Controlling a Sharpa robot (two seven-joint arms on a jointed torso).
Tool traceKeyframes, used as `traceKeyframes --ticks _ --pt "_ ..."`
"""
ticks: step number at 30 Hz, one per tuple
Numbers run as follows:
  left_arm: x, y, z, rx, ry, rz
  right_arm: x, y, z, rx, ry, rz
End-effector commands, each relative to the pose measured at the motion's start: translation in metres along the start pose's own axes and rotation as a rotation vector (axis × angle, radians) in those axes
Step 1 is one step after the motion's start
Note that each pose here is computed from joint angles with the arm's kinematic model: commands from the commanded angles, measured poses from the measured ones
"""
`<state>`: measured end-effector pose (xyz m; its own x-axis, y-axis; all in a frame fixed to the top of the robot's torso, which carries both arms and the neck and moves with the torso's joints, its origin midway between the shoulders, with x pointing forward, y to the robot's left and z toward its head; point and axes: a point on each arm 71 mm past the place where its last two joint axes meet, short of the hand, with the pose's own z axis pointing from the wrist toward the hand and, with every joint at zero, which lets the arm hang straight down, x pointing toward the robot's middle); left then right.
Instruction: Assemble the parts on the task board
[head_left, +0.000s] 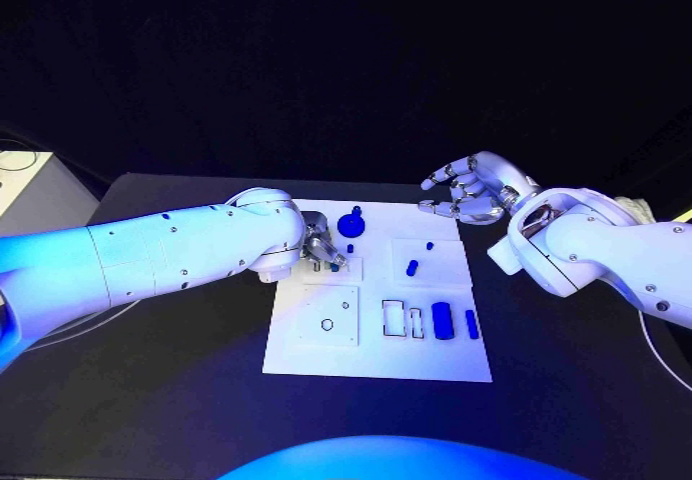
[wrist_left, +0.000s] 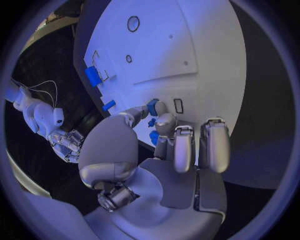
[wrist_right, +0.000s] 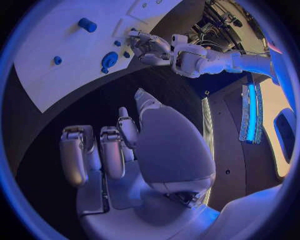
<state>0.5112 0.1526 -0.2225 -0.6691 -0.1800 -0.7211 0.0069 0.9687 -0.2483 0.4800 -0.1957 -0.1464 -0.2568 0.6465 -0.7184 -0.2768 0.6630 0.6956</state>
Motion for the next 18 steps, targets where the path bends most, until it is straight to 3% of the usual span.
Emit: traceKeyframes --ticks 1,18 --pt "0.0103 0.0003 0.0017 -0.004 0.056 0.015 0.0003 0.0006 -0.0001 -0.008 0.006 0.000" --pt "0.0062 0.0063 -0.0029 -0.004 0.028 -0.003 0.0009 -0.0006 0.0004 -0.005 0.007 0.001"
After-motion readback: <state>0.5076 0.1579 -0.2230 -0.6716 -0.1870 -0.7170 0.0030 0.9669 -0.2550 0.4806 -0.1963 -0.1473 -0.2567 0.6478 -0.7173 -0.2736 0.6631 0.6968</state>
